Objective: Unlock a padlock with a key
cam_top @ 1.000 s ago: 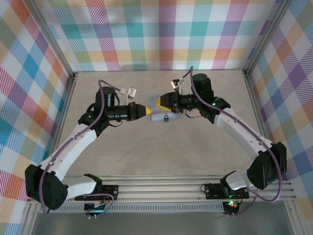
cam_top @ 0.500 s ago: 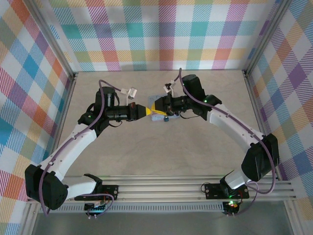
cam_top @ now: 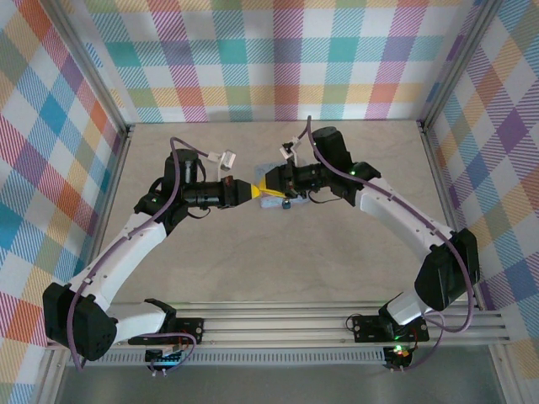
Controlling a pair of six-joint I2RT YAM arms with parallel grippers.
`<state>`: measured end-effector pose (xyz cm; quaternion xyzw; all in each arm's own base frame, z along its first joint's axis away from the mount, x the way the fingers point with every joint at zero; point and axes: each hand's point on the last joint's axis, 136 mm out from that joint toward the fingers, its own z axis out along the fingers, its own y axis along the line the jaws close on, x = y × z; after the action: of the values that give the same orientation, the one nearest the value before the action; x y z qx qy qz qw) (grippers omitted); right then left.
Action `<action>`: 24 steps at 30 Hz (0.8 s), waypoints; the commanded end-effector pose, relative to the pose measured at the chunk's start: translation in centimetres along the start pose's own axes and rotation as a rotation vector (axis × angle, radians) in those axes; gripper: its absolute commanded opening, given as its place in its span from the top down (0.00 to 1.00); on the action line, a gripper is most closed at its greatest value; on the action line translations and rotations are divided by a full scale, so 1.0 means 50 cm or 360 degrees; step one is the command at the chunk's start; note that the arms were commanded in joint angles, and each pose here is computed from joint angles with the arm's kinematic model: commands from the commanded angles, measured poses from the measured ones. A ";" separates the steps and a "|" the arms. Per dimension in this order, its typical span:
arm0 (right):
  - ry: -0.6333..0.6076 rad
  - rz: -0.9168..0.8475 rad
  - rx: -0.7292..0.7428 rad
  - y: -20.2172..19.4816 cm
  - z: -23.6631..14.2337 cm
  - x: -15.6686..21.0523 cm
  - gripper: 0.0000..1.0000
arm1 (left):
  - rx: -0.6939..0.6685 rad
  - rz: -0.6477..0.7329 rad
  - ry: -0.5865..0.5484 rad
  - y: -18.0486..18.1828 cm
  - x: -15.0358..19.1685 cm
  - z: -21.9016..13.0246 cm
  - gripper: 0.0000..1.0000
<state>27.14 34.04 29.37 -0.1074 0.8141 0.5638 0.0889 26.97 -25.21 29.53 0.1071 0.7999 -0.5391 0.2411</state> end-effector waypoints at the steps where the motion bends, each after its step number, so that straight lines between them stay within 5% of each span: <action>1: -0.0005 -0.0021 0.0013 0.008 0.001 -0.005 0.66 | 0.0002 0.0012 -0.0024 -0.004 -0.013 -0.005 1.00; 17: -0.0037 0.0006 0.0026 0.010 -0.006 -0.012 0.90 | -0.0018 0.0004 -0.0012 0.005 -0.009 -0.009 1.00; 21: -0.0054 0.0023 0.0043 0.005 -0.007 -0.014 0.75 | -0.0021 -0.0004 -0.0009 0.007 -0.008 -0.010 1.00; 24: -0.0068 0.0022 0.0044 0.008 -0.010 -0.014 0.74 | -0.0026 -0.0012 -0.0010 0.009 -0.008 -0.012 1.00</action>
<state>27.71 33.84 29.24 -0.0898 0.8227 0.5532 0.0959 27.27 -24.79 29.10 0.0974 0.8051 -0.5350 0.2370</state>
